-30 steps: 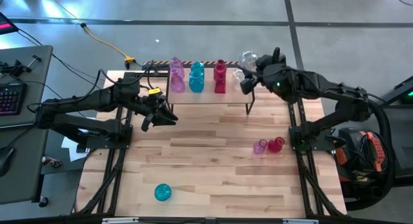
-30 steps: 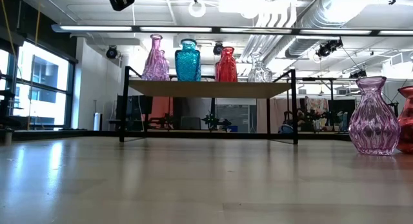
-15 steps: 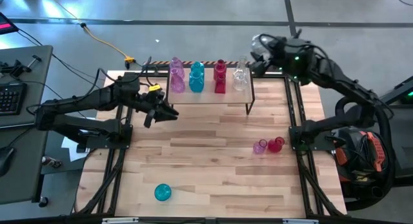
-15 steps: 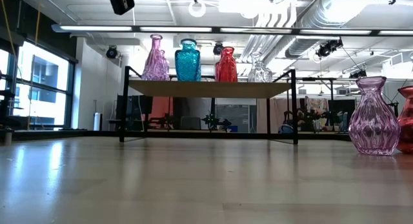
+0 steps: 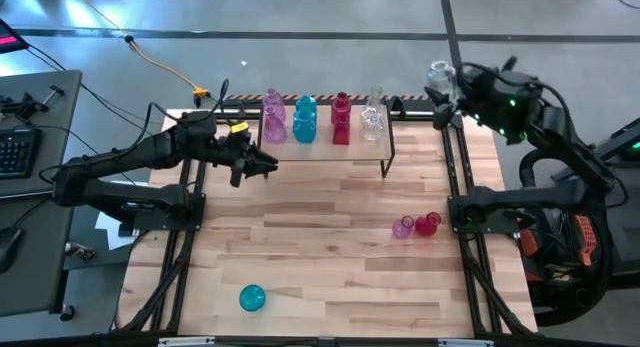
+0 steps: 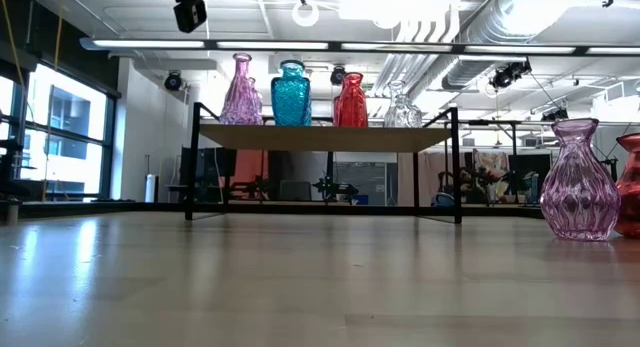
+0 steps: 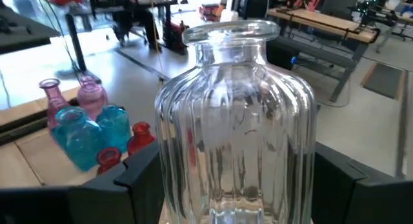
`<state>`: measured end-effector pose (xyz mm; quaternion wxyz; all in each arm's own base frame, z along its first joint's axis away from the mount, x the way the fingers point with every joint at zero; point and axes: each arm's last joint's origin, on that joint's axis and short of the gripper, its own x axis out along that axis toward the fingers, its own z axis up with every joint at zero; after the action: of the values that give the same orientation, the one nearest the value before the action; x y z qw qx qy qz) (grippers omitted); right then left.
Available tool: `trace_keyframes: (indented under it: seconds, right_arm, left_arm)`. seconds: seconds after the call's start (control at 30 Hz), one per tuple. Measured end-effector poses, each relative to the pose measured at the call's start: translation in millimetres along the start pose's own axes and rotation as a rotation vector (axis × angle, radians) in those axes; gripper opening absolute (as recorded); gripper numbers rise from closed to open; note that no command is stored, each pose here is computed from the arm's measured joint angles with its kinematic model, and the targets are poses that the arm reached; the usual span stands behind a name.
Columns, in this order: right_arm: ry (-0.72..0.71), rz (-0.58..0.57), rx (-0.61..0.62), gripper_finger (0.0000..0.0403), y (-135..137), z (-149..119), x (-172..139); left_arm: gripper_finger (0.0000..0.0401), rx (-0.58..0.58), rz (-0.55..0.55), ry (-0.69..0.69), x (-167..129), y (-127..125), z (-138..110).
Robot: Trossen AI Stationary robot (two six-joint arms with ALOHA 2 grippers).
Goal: Sort vases onto shelf
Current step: Put the transparent vase on the shelf aligned with the other transparent vases
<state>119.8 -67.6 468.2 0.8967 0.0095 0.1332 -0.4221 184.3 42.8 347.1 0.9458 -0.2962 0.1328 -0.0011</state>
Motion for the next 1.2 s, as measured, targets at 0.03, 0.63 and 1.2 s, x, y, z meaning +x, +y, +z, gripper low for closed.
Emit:
trace_keyframes:
  seconds: [0.03, 0.63, 1.2]
  right_arm:
    - [-0.013, 0.002, 0.016, 0.0257, -2, -7, -3]
    - [-0.253, 0.341, 0.292, 0.0264, 31, -150, 32]
    - [-0.207, 0.296, 0.299, 0.026, 101, -198, 49]
  left_arm:
    - [0.0131, -0.001, 0.006, -0.004, 0, 1, 1]
    - [0.0131, -0.02, 0.107, -0.07, -5, 14, 8]
    - [0.0131, -0.018, 0.107, -0.069, -5, 14, 8]
